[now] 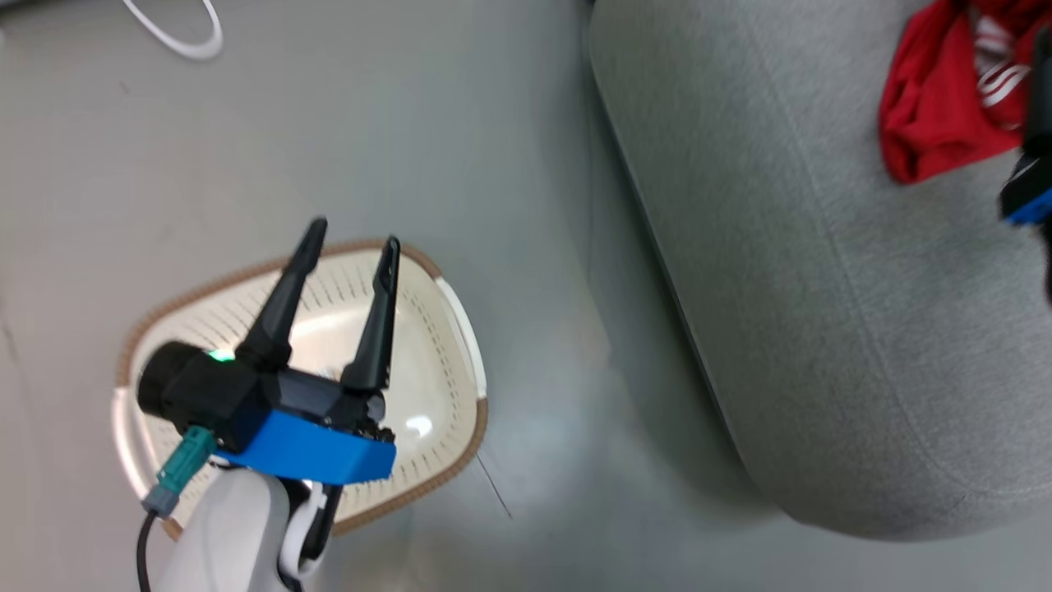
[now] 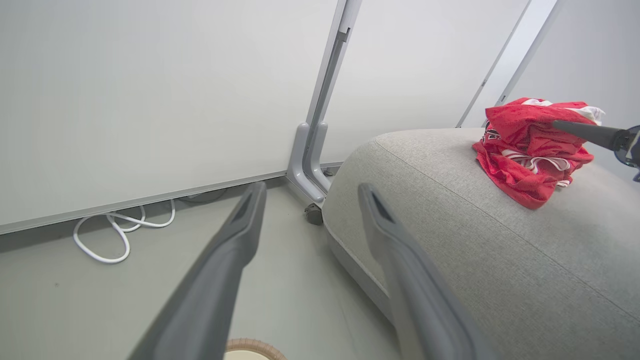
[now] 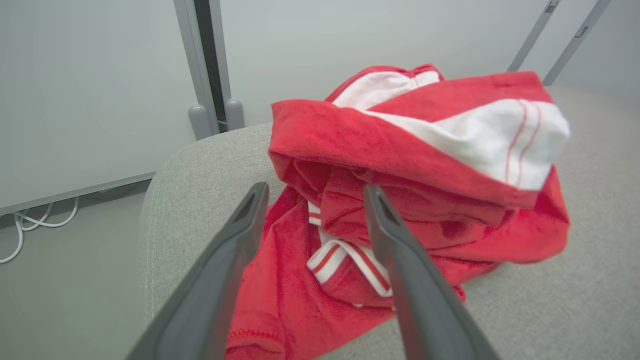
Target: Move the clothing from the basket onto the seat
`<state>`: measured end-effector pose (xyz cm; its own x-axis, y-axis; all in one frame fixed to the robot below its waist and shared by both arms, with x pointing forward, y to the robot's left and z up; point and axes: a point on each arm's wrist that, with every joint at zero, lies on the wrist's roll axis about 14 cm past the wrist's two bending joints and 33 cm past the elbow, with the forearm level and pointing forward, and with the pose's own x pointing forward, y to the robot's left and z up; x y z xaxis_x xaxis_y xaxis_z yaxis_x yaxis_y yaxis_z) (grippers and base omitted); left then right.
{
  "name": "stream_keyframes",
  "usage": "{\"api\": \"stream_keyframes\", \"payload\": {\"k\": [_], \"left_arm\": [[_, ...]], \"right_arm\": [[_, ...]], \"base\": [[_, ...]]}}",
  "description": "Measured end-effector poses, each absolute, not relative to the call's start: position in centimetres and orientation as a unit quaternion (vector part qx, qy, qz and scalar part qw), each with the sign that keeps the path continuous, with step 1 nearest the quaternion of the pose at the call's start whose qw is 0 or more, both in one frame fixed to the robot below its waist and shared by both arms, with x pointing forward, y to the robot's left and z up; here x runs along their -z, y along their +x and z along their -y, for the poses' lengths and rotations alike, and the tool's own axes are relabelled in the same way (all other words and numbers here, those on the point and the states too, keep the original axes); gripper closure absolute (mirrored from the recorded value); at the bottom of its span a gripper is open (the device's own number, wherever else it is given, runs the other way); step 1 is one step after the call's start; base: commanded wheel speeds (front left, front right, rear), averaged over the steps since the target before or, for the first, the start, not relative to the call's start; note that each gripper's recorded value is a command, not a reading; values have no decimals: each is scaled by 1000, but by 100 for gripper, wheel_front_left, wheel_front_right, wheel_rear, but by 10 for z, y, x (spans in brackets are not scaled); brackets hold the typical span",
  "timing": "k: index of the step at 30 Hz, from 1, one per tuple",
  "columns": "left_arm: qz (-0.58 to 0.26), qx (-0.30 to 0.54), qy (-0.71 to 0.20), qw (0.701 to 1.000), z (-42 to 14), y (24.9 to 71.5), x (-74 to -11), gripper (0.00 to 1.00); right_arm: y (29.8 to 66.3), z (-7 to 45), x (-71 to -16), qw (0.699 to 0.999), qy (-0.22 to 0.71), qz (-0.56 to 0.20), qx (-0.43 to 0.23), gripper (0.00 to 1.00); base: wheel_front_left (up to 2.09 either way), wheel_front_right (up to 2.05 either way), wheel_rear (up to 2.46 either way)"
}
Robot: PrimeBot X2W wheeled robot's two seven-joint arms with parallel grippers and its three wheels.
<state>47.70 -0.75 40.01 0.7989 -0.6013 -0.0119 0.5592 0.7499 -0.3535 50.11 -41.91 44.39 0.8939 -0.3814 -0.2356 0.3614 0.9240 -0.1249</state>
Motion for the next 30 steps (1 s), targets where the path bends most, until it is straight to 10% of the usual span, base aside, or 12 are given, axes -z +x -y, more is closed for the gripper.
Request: {"api": "stream_keyframes", "payload": {"k": [30], "left_arm": [[4, 46, -144, 988, -162, 360, -482, 0]], "right_arm": [[403, 185, -518, 998, 23, 1, -55, 0]], "base": [[0, 0, 0]]}}
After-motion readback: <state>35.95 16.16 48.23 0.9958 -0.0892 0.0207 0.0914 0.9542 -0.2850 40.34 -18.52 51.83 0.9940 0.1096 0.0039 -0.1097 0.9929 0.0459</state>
